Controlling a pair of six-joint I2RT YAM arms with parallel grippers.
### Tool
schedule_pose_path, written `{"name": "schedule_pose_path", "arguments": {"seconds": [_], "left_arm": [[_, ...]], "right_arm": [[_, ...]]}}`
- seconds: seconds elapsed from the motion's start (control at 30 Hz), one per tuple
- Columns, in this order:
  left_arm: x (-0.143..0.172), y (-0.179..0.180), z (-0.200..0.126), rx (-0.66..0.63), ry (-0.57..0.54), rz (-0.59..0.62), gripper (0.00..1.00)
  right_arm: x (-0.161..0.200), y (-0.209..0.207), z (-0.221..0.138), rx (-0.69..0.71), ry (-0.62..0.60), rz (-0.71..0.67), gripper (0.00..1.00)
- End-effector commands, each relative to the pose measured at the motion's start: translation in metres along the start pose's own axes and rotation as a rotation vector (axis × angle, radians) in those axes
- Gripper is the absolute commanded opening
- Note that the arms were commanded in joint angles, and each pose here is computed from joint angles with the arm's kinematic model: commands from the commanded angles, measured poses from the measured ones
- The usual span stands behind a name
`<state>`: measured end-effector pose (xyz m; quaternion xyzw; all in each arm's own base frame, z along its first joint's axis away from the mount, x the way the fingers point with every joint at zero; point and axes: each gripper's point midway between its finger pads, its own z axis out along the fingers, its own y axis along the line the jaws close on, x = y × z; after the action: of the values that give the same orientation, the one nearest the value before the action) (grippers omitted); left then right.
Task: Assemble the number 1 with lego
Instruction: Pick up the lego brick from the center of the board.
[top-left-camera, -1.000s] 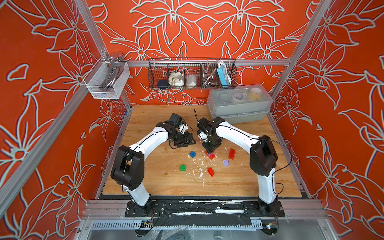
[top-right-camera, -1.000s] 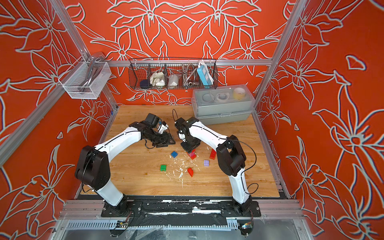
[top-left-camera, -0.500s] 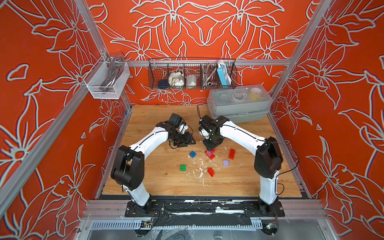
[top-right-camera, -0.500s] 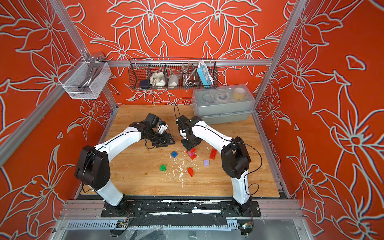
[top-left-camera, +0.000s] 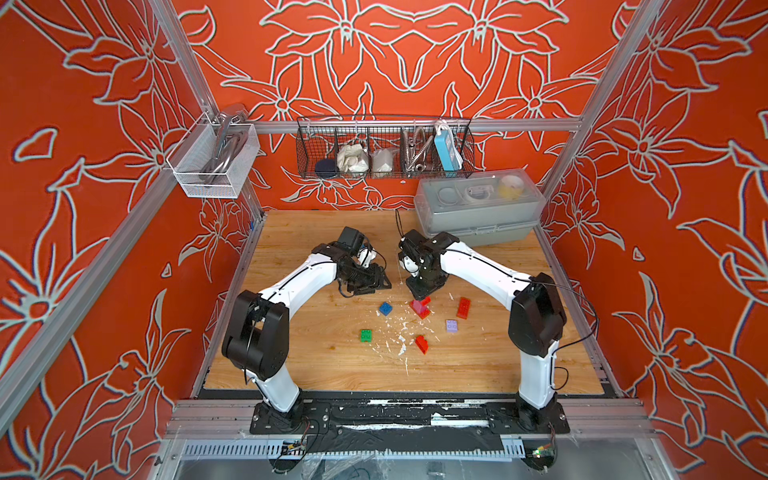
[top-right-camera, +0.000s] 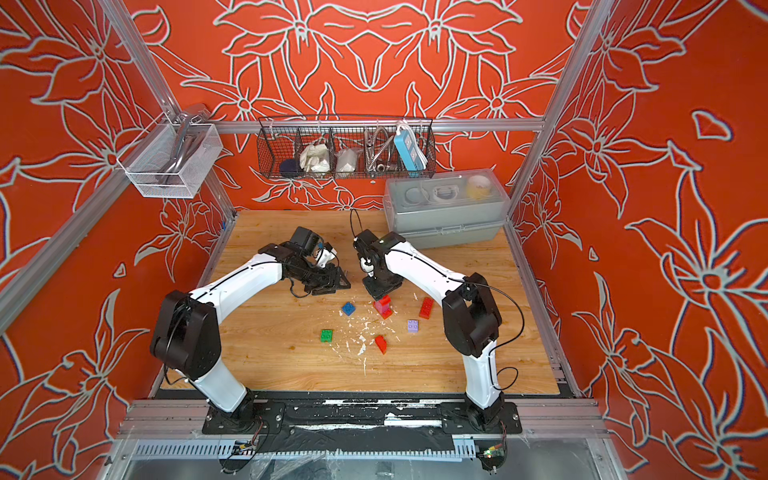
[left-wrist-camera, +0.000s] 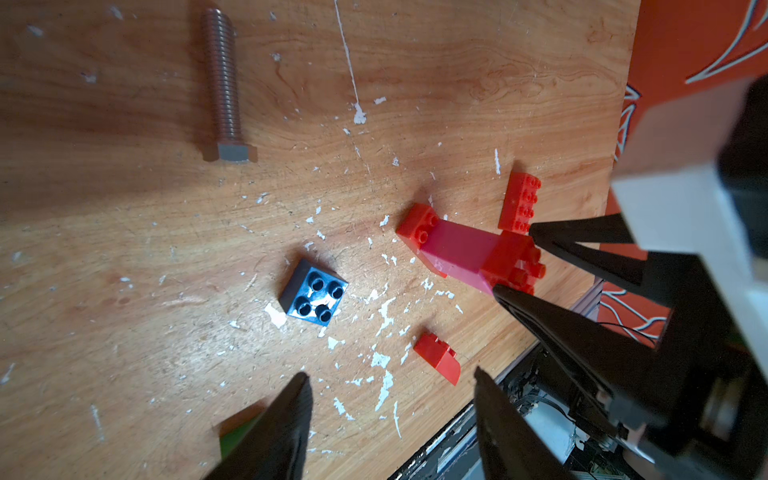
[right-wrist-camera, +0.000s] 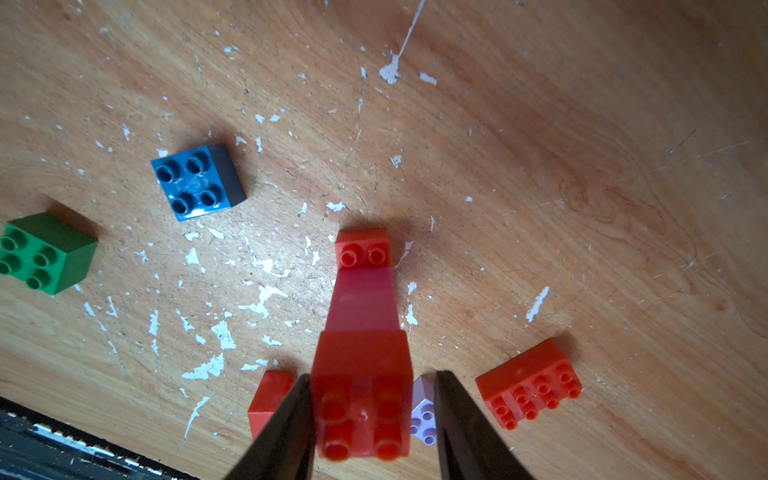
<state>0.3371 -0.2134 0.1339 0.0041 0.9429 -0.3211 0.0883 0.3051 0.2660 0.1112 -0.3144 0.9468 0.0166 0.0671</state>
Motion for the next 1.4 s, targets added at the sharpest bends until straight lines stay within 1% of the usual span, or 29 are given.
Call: {"name": "schedule_pose_path", "arguments": {"seconds": [0.0,0.2,0.3,0.5,0.73,1.37], "left_arm": [[0.002,0.003,0.003,-0.010,0.017,0.005,0.61],[0.002,0.003,0.003,-0.010,0.017,0.005,0.61],[0.002,0.003,0.003,-0.009,0.018,0.005,0.61],[0.002,0.003,0.004,-0.008,0.020,0.003,0.61],[0.002,0.003,0.004,-0.009,0.019,0.004,0.61],[0.002,0.003,0.003,-0.008,0.019,0.005,0.61]], "right_arm": [[0.002,-0.002,-0.005,0.000,-0.008,0.024,0.49],[0.005,0.001,-0.005,-0.020,0.003,0.019,0.36],[0.008,0.000,-0.008,-0.012,0.009,0.009,0.34],[0.017,-0.004,-0.018,0.004,0.011,-0.030,0.32],[0.023,-0.001,-0.012,-0.013,0.034,-0.051,0.30],[0.014,0.001,-0.003,-0.018,0.021,-0.037,0.31]]}}
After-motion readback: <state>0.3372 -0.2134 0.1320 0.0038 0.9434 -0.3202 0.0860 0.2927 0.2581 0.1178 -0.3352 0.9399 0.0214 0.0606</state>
